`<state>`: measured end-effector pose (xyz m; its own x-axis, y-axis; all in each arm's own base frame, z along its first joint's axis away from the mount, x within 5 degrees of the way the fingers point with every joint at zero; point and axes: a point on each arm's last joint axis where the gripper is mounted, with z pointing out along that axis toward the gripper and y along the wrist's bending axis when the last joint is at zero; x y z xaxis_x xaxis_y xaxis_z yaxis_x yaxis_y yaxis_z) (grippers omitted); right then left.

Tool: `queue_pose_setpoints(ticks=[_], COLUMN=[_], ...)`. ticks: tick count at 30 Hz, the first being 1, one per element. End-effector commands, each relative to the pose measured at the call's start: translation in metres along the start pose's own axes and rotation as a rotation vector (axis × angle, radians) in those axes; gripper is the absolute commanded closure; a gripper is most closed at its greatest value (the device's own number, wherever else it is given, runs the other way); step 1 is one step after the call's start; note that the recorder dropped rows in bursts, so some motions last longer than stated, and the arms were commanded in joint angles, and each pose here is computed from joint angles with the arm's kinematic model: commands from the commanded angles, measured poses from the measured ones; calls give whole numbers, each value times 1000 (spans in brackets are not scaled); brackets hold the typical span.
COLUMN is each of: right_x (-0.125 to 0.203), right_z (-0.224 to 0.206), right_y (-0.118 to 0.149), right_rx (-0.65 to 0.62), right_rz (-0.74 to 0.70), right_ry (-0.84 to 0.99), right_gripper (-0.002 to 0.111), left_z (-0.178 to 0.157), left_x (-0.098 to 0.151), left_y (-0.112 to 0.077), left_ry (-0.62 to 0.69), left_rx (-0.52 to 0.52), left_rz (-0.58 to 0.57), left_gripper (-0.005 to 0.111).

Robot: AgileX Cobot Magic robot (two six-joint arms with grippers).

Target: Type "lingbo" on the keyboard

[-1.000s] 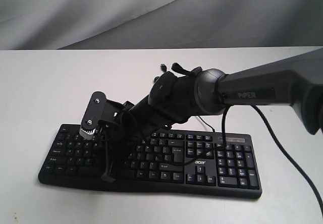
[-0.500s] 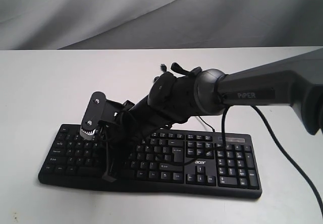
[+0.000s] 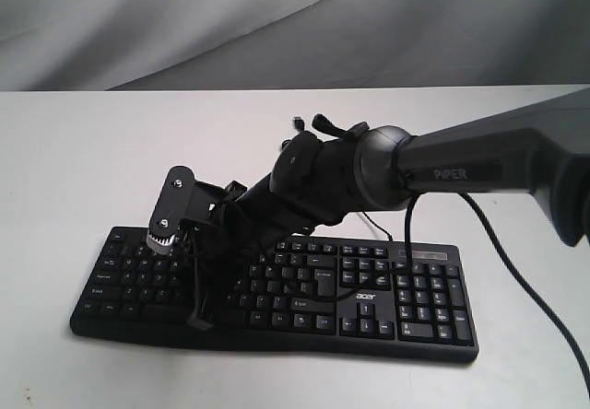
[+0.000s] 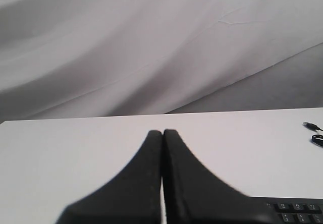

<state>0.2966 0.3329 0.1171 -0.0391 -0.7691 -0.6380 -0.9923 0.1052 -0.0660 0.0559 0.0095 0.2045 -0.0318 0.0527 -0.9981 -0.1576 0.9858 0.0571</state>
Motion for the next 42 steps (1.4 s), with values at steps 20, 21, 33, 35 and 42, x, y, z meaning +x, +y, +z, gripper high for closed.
queue_pose_setpoints(ticks=[20,21,33,35,42], right_x=[-7,-7,-3,-2,1], right_z=[-12,-12,-10,-9,-5], right_y=[9,9,10,10,9], right_rx=[-96,-96,-100,-102,-94], right_rz=[-74,-74,-83,-82,-77], right_ry=[12,12,29,31,39], right_gripper=[108,108,108,108,108], left_z=[0,0,0,0,0], left_x=[0,0,0,0,0], left_y=[-1,-1,-1,-1,-1], left_ry=[-10,-10,-10,-10,-10], left_rx=[7,7,7,7,7], left_rz=[-2,-2,-2,-2,-2], left_gripper=[106,106,106,106,106])
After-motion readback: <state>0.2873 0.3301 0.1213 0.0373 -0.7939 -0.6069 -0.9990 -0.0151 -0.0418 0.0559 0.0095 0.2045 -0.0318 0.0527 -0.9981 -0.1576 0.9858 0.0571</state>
